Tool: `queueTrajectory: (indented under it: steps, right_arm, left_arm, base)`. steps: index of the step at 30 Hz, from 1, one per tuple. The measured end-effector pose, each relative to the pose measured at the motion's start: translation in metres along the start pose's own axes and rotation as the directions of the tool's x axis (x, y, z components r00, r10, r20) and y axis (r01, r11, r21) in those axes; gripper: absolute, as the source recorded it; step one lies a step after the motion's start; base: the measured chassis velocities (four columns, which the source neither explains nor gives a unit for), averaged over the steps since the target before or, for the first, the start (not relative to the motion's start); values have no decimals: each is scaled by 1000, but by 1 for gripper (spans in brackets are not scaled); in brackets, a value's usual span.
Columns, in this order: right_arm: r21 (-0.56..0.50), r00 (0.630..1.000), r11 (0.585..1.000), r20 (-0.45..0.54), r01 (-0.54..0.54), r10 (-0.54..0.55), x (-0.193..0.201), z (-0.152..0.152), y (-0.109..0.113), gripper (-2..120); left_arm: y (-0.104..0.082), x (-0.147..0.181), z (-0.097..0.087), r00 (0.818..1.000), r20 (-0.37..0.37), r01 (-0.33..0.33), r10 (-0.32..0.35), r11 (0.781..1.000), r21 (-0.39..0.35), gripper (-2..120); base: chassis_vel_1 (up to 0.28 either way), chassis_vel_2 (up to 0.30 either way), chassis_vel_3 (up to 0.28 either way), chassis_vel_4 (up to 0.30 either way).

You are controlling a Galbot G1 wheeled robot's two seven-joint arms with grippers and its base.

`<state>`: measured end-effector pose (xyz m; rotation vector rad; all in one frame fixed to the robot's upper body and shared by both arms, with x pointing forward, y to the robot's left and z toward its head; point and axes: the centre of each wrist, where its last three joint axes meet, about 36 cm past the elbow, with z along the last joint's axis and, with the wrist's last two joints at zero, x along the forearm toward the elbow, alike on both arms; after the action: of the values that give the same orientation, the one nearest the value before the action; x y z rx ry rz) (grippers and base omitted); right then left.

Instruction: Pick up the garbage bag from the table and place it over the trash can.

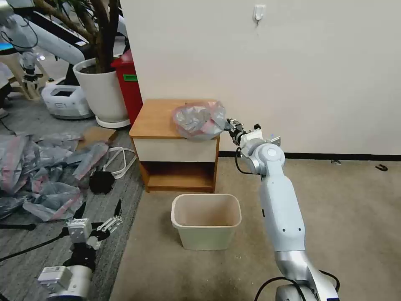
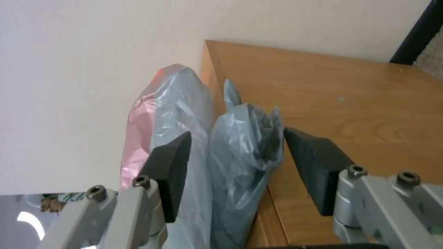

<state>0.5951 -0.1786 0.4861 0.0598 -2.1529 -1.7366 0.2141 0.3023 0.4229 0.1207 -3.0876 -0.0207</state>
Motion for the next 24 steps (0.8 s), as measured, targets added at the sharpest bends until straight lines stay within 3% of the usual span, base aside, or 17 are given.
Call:
queueTrajectory:
  steps: [24]
  right_arm:
    - [16, 1000, 1000, -3, -19, 19, -8, 2, -2, 55]
  left_arm:
    - [-1, 2, 1, 1000, -1, 6, -6, 1000, 4, 100]
  base:
    - [0, 0, 0, 0]
